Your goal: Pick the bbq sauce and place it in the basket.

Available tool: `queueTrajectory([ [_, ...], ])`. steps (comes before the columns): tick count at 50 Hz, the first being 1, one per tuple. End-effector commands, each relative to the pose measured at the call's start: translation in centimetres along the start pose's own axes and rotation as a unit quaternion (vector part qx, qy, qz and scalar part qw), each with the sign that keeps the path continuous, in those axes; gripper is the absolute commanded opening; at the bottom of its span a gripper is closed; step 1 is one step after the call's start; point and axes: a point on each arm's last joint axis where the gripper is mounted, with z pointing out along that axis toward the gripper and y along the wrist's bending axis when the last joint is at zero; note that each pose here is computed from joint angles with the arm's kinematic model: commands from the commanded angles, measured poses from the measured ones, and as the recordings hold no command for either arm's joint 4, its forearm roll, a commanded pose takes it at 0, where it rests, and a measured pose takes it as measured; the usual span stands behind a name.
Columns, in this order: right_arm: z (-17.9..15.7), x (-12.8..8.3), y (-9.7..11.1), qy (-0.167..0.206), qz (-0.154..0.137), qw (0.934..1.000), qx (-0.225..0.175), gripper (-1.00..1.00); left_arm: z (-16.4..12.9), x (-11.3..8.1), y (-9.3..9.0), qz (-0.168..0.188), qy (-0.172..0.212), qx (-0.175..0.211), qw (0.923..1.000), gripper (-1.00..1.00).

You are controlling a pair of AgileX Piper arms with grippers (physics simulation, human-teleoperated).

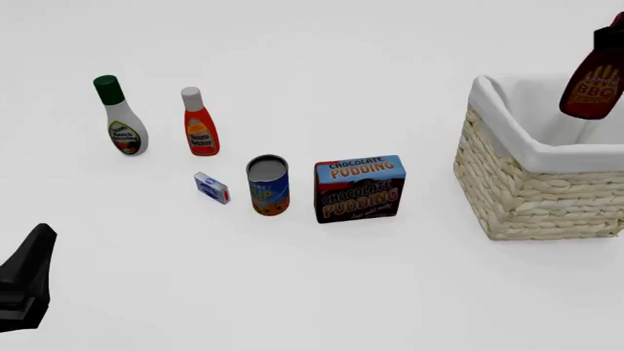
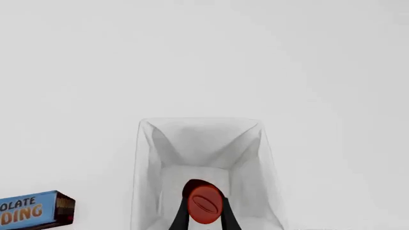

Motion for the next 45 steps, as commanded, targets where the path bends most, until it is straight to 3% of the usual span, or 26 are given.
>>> queueTrajectory([
  [1,2.1,1.2,0.0,0.01,0.01,0.9999,0.003,-1.0,0.0,0.0,0.0,0.0,0.0,0.0,1.0,1.0],
  [45,9.3,4.7,0.0,0.052,0.009,0.9986,0.002,-1.0,0.0,0.0,0.0,0.0,0.0,0.0,1.0,1.0],
])
